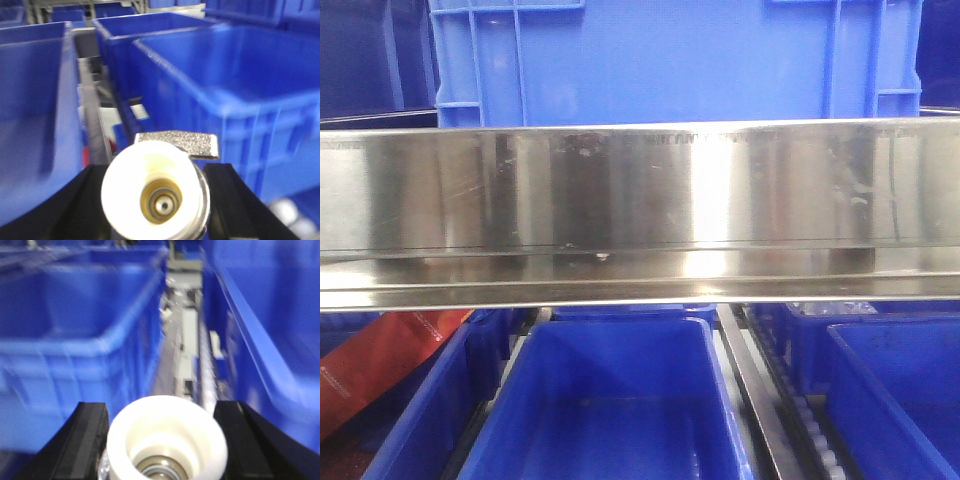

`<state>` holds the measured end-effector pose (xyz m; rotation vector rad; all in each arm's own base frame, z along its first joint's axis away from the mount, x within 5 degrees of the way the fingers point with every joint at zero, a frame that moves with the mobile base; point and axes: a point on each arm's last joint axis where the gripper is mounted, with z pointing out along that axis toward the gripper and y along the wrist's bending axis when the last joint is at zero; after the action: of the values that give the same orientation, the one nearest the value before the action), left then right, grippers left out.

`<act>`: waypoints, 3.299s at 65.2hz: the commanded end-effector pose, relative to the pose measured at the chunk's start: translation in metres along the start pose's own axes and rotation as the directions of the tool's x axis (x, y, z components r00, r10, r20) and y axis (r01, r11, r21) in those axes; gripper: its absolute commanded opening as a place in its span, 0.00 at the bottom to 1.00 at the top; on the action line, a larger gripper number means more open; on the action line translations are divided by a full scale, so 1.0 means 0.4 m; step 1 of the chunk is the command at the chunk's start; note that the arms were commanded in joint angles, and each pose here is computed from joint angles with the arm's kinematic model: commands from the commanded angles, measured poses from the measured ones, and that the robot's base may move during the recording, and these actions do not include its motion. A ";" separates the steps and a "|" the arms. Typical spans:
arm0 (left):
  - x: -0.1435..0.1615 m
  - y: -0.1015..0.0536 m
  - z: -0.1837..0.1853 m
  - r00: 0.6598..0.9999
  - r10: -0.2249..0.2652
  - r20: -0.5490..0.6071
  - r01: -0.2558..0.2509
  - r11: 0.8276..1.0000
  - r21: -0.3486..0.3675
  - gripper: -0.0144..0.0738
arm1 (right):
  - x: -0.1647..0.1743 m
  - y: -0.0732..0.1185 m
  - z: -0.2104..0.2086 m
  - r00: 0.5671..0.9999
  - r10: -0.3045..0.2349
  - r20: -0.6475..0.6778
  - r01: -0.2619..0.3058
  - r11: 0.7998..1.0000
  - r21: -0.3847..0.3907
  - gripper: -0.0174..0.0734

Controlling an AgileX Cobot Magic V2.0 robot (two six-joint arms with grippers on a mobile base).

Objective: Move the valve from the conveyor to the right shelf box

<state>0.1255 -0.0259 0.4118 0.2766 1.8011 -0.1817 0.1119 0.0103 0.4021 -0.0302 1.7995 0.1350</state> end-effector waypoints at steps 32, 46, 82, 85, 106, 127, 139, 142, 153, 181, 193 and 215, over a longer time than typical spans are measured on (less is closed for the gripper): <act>-0.259 -0.154 0.361 1.000 0.011 -0.023 -0.003 0.937 0.348 0.04 | -0.262 0.123 0.297 0.993 0.023 0.117 0.003 0.977 -0.212 0.01; -0.254 -0.210 0.511 0.964 -0.206 -0.167 0.254 0.899 0.357 0.04 | -0.264 0.144 0.422 0.995 0.046 0.085 -0.026 0.975 -0.219 0.01; -0.154 -0.227 0.665 0.889 -0.338 -0.308 0.423 0.864 0.273 0.04 | -0.142 0.156 0.623 0.996 0.029 -0.089 -0.045 0.980 -0.191 0.05; -0.154 -0.229 0.666 0.890 -0.339 -0.306 0.423 0.864 0.274 0.07 | -0.138 0.156 0.627 0.995 0.028 -0.093 -0.045 0.981 -0.191 0.11; -0.154 -0.228 0.667 0.893 -0.333 -0.302 0.416 0.867 0.274 0.62 | -0.137 0.156 0.629 0.995 0.028 -0.095 -0.046 0.981 -0.191 0.60; -0.163 -0.225 0.664 0.918 -0.285 -0.278 0.361 0.888 0.283 0.67 | -0.150 0.157 0.608 0.994 0.025 -0.103 -0.045 0.979 -0.198 0.62; -0.174 -0.225 0.650 0.952 -0.137 -0.275 0.222 0.925 0.308 0.40 | -0.181 0.155 0.567 0.998 0.029 -0.063 -0.041 0.978 -0.205 0.34; -0.174 -0.225 0.650 0.951 -0.135 -0.277 0.220 0.926 0.307 0.28 | -0.182 0.155 0.565 0.998 0.029 -0.062 -0.041 0.978 -0.205 0.22; -0.179 -0.225 0.648 0.953 -0.132 -0.273 0.217 0.926 0.310 0.04 | -0.181 0.155 0.565 0.997 0.030 -0.067 -0.043 0.978 -0.206 0.01; -0.211 -0.243 0.546 0.981 -0.085 -0.173 0.141 0.926 0.350 0.04 | -0.187 0.145 0.478 0.997 -0.015 -0.078 -0.002 0.979 -0.206 0.01; -0.171 -0.214 0.457 0.989 -0.139 -0.055 0.150 0.939 0.311 0.04 | -0.160 0.119 0.395 0.996 -0.088 0.025 0.091 0.983 -0.161 0.01; -0.001 -0.138 0.243 0.967 -0.205 0.153 0.167 0.959 0.229 0.04 | -0.056 0.081 0.228 0.987 -0.077 0.143 0.097 0.985 -0.142 0.01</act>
<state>0.2207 -0.1175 0.3964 0.2592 1.6863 -0.5310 0.2183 0.0559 0.4094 -0.1984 1.6904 0.2192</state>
